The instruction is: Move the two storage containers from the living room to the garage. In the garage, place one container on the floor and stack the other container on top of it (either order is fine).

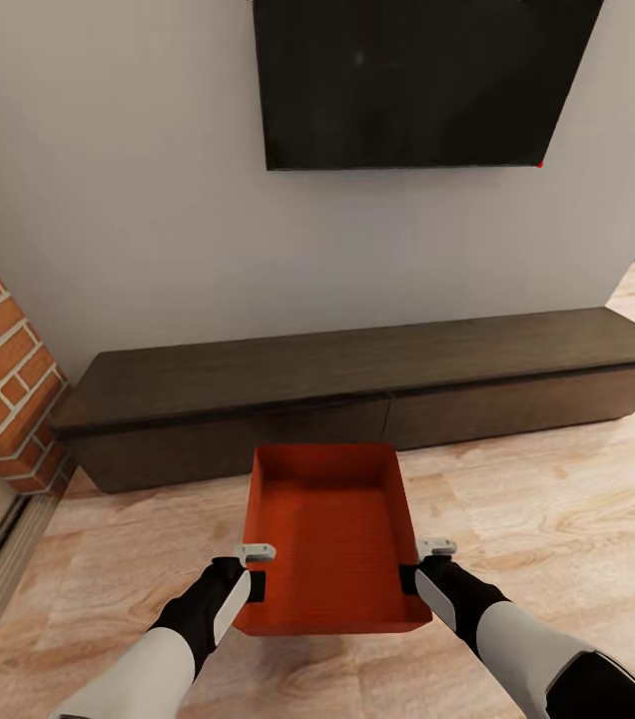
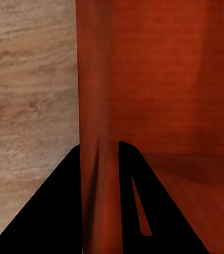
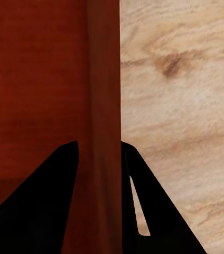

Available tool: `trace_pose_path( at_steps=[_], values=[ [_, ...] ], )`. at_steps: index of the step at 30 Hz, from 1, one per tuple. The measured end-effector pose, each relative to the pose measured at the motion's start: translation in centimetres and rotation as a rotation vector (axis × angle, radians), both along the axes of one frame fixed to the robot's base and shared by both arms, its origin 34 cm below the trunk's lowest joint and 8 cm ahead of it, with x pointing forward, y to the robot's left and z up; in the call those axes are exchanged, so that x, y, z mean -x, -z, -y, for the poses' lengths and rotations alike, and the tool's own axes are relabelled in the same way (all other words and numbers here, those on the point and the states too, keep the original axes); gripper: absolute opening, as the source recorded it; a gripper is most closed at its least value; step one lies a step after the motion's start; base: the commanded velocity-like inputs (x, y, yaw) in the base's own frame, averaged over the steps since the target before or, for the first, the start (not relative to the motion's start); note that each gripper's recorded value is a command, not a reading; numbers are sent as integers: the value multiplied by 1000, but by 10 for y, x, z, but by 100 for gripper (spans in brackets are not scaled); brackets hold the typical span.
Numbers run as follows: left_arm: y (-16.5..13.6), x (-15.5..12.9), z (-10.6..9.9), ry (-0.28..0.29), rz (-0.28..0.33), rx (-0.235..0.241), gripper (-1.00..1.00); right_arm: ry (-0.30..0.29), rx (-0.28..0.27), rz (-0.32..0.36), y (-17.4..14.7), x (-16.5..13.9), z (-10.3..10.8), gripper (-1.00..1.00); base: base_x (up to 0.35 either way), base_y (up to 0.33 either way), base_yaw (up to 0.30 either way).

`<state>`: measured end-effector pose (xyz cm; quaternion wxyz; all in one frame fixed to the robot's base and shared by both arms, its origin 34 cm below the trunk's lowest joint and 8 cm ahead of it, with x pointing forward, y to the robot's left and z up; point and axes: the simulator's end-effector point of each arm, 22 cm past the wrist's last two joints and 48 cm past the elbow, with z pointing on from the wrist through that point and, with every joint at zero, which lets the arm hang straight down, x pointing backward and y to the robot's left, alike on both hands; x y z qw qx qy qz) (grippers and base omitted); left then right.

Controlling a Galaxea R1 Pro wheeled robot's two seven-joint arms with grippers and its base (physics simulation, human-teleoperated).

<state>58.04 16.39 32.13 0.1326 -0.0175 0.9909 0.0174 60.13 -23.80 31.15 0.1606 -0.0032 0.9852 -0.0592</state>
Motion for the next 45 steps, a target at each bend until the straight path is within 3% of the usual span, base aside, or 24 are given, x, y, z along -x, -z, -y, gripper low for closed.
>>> trace_pose_path(
  at_steps=[45],
  values=[
    [-94,-17,0,-1,-2,1,-100,1,1,-2,-94,-18,0,-100,0,0,0]
  ],
)
